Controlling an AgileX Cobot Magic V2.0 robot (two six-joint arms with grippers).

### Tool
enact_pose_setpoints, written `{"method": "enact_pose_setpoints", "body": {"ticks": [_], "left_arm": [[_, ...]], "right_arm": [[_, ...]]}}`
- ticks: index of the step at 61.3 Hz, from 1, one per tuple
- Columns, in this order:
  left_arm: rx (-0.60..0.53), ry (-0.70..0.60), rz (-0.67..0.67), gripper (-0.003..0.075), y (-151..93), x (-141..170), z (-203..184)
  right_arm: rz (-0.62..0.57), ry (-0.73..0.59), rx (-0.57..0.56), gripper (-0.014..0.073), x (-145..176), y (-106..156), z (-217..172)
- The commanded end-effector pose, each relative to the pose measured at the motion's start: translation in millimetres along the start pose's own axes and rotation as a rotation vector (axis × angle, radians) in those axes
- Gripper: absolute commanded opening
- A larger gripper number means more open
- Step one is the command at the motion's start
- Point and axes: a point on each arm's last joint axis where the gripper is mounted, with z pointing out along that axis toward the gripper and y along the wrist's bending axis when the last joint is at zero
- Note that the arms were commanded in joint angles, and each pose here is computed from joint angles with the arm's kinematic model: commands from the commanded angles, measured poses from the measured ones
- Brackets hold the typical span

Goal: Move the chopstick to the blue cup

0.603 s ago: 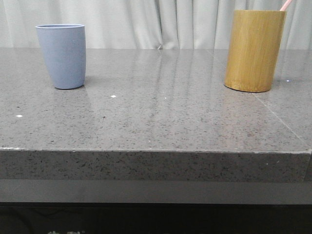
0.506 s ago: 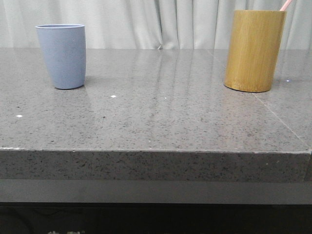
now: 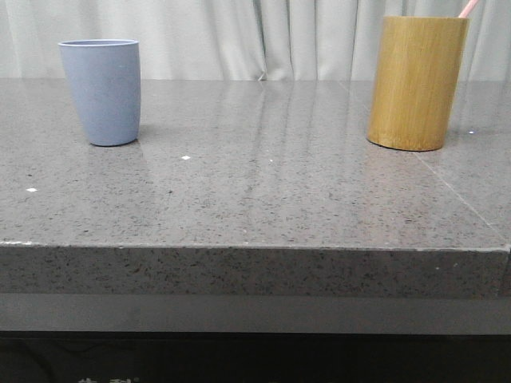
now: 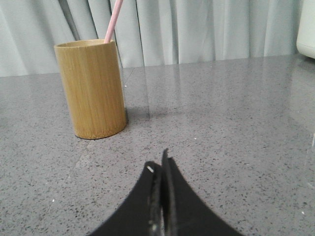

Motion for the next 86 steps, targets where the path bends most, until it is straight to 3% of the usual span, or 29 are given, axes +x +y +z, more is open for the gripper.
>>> {"method": "enact_pose_setpoints", "body": {"ticks": [1, 19, 32, 41, 50, 60, 79, 86], "left_arm": [[-0.005, -0.086, -0.016, -0.0019, 1, -4, -2], [-0.003, -0.203, -0.018, -0.0019, 0, -32, -6], [0.018, -0.194, -0.022, -0.0019, -5, -96, -16], [0.028, -0.092, -0.019, -0.0019, -8, -133, -11], [0.037, 0.076, -0.016, -0.0019, -10, -161, 6], [0.037, 0.219, -0.016, -0.0019, -11, -171, 38], [0.034, 0.338, -0.028, -0.0019, -11, -158, 70], [0.033, 0.363, -0.029, -0.0019, -11, -155, 75]], "right_arm": [[-0.015, -0.111, -0.006, -0.0068, -10, 1, -2], [-0.015, -0.132, -0.009, -0.0068, -19, 2, -4], [-0.015, -0.203, -0.022, -0.0068, -66, 10, -15], [-0.020, -0.184, -0.023, -0.0068, -106, 16, -23], [-0.033, -0.084, -0.008, -0.0068, -137, 21, -16], [-0.033, 0.079, 0.012, -0.0068, -155, 24, 3], [-0.009, 0.330, 0.035, -0.0068, -137, 22, 40], [-0.052, 0.381, 0.038, -0.0068, -133, 21, 45]]}}
